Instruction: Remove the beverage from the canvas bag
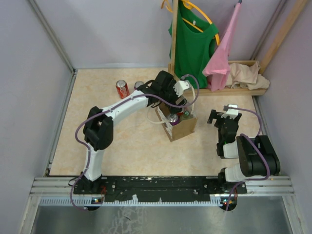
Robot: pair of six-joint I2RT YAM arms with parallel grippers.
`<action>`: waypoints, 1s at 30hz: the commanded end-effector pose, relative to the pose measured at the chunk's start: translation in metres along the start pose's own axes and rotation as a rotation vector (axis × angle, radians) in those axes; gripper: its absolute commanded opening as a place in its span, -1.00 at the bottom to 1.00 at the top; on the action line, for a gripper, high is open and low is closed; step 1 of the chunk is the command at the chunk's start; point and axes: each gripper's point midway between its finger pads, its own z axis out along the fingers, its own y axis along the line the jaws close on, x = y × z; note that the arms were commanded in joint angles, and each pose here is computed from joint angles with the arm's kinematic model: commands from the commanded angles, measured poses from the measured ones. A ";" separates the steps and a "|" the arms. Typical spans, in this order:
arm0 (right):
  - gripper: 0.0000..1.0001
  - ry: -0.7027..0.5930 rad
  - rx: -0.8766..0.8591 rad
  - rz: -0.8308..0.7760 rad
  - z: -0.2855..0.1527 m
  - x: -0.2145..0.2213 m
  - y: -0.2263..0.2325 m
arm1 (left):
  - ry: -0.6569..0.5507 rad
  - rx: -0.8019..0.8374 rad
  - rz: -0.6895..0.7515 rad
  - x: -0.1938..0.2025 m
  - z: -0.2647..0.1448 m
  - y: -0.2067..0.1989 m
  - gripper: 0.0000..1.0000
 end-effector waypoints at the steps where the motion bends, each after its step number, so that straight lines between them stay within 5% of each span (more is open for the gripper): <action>1: 0.98 -0.063 -0.001 0.019 0.006 -0.019 0.002 | 0.007 -0.002 0.020 -0.007 -0.001 -0.004 1.00; 30: 0.98 -0.062 -0.001 0.019 0.006 -0.019 0.002 | 0.010 -0.170 0.003 -0.026 -0.025 0.008 1.00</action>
